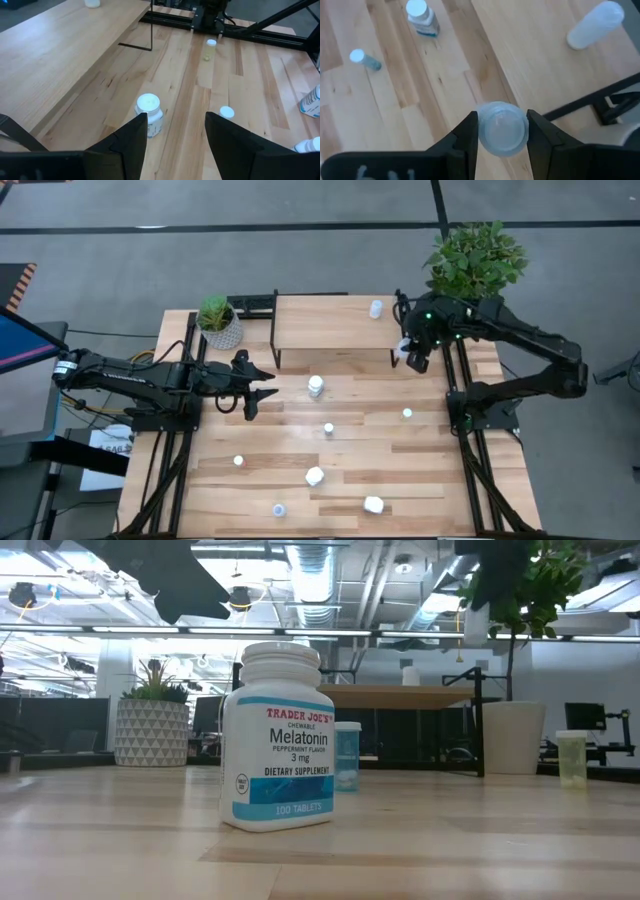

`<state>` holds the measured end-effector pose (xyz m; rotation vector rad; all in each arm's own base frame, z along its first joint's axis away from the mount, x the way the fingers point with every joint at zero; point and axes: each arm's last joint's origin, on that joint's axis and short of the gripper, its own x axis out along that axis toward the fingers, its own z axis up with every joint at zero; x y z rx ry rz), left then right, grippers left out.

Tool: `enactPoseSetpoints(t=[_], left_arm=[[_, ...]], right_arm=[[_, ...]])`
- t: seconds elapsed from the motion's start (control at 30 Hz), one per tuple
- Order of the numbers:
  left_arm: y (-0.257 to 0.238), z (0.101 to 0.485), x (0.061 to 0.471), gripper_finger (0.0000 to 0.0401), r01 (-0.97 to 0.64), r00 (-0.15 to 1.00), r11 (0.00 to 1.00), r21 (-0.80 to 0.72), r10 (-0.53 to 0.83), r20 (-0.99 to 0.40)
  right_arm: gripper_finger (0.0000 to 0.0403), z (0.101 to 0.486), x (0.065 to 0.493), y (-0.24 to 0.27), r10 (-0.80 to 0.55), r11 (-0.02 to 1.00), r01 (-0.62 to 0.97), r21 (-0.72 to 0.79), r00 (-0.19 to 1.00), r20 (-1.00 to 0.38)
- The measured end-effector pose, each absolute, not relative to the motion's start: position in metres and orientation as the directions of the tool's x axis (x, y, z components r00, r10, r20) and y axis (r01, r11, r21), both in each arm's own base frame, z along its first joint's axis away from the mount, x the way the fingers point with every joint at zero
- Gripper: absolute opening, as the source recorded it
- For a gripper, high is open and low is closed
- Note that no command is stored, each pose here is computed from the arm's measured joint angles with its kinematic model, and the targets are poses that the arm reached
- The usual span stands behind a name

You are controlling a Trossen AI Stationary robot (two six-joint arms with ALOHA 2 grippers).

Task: Pick and place medicine bottles onto shelf by color
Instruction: Put the top white pill bottle on the shelf

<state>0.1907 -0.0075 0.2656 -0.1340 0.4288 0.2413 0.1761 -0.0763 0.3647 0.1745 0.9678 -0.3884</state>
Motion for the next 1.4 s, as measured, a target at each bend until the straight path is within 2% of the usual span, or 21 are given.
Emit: enactPoseSetpoints(t=[0.23,0.53,1.1,1.4], left_arm=[[-0.007,0.266,0.191,0.0185,-0.259,0.882,0.963,-0.078,0.203,-0.426],[-0.007,0.266,0.191,0.0185,-0.259,0.882,0.963,-0.078,0.203,-0.426],[-0.007,0.266,0.191,0.0185,-0.259,0.882,0.963,-0.078,0.203,-0.426],[-0.007,0.266,0.191,0.0185,-0.259,0.881,0.963,-0.078,0.203,-0.427]], right_arm=[[0.0131,0.340,0.194,-0.084,-0.262,0.906,0.423,-0.007,0.548,-0.794],[0.0131,0.320,0.223,-0.104,-0.322,0.888,0.453,-0.075,0.499,-0.804],[0.0131,0.319,0.222,-0.140,-0.436,0.832,0.540,-0.123,0.501,-0.748],[0.0131,0.306,0.230,-0.159,-0.447,0.816,0.563,-0.133,0.468,-0.762]])
